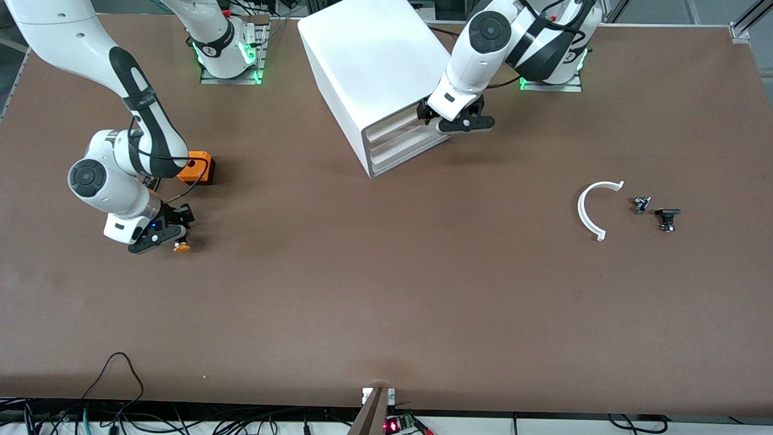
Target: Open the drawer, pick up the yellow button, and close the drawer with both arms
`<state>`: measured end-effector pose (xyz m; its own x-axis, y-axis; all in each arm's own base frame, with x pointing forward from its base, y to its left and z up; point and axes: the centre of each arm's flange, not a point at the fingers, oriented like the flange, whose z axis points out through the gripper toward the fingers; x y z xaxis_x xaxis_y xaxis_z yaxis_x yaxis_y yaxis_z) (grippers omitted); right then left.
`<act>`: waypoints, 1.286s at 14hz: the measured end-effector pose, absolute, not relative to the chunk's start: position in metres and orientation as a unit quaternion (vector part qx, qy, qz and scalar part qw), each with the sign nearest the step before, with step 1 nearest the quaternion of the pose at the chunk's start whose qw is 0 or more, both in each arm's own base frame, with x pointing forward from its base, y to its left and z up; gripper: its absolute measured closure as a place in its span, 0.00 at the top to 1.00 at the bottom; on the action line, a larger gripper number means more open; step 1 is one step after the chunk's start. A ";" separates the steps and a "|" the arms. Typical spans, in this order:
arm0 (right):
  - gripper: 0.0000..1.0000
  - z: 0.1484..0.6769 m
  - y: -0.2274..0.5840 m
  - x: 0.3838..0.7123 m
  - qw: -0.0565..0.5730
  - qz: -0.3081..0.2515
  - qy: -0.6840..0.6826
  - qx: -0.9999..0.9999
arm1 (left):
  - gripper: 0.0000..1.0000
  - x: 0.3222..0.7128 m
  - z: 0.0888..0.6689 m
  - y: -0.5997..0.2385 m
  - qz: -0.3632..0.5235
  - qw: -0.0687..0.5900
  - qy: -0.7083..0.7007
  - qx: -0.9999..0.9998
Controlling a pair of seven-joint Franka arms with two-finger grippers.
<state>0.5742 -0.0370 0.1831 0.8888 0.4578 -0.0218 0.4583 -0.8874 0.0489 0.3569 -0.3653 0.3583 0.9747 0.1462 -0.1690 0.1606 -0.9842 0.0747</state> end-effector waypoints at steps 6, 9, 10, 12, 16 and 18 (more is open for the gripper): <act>0.74 0.178 -0.053 0.571 0.024 -0.007 0.192 0.981 | 1.00 0.378 0.370 -0.356 -0.046 0.063 0.091 0.993; 1.00 0.218 -0.022 0.593 0.013 -0.037 0.169 0.985 | 1.00 0.456 0.402 -0.284 0.014 0.058 0.100 0.993; 1.00 0.241 -0.010 0.603 0.011 -0.047 0.162 0.986 | 1.00 0.483 0.415 -0.248 0.019 0.056 0.088 0.994; 1.00 0.293 0.012 0.622 0.009 -0.062 0.149 0.987 | 1.00 0.517 0.444 -0.186 0.008 0.050 0.050 0.997; 1.00 0.379 0.039 0.649 -0.013 -0.065 0.127 0.990 | 1.00 0.542 0.529 -0.082 -0.044 0.043 0.034 0.997; 1.00 0.409 0.049 0.655 -0.026 -0.063 0.086 0.994 | 1.00 0.539 0.570 -0.039 -0.054 0.044 0.021 0.997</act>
<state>0.6552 0.0487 0.4093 0.9772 0.1751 -0.1203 0.1686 -0.9837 -0.0623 0.5393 -0.0388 0.5699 0.9933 0.0377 -0.1097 0.0471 -0.9953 0.0845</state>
